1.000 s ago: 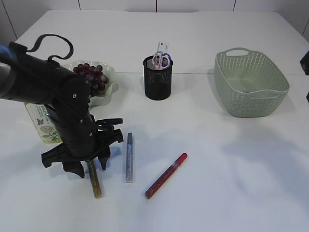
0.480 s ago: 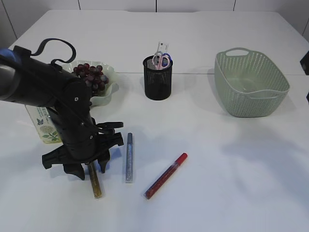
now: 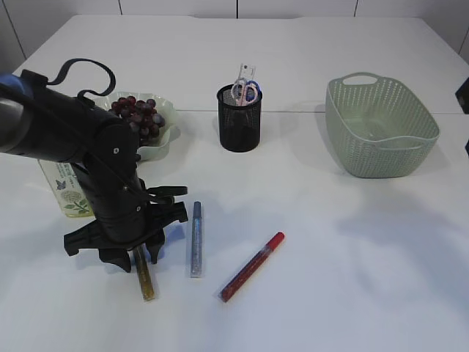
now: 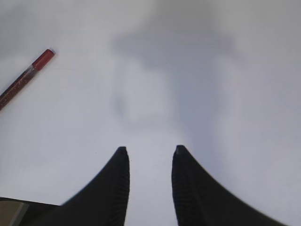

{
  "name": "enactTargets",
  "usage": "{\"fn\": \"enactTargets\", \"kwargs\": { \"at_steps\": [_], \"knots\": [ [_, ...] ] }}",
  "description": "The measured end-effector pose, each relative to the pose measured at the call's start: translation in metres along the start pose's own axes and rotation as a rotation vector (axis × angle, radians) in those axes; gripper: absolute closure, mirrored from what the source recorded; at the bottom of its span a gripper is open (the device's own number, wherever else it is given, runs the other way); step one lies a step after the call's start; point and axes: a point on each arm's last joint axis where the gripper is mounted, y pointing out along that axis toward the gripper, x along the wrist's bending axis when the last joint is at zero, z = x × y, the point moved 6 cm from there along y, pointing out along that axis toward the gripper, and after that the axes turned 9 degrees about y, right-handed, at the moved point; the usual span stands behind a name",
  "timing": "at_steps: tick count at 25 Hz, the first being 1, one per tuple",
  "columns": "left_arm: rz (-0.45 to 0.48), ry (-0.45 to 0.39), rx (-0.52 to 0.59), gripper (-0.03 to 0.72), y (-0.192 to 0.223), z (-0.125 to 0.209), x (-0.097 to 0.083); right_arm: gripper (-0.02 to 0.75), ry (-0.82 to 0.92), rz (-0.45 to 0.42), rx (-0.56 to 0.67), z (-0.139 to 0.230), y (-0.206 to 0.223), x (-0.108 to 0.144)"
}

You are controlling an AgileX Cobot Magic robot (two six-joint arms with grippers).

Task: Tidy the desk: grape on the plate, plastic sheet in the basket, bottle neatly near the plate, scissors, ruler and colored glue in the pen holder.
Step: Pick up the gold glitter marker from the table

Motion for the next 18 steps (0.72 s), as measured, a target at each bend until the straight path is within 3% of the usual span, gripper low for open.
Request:
{"fn": "enactTargets", "kwargs": {
  "at_steps": [6, 18],
  "knots": [
    [-0.001, 0.007, -0.001, 0.481, 0.0000, -0.0001, 0.0001, 0.477, 0.000, 0.000, 0.000, 0.0000, 0.0000, 0.0000],
    [-0.001, 0.068, -0.001, 0.559, 0.0000, -0.0001, 0.0001, 0.477, 0.000, 0.000, 0.000, 0.0000, 0.0000, 0.0000]
  ]
}}
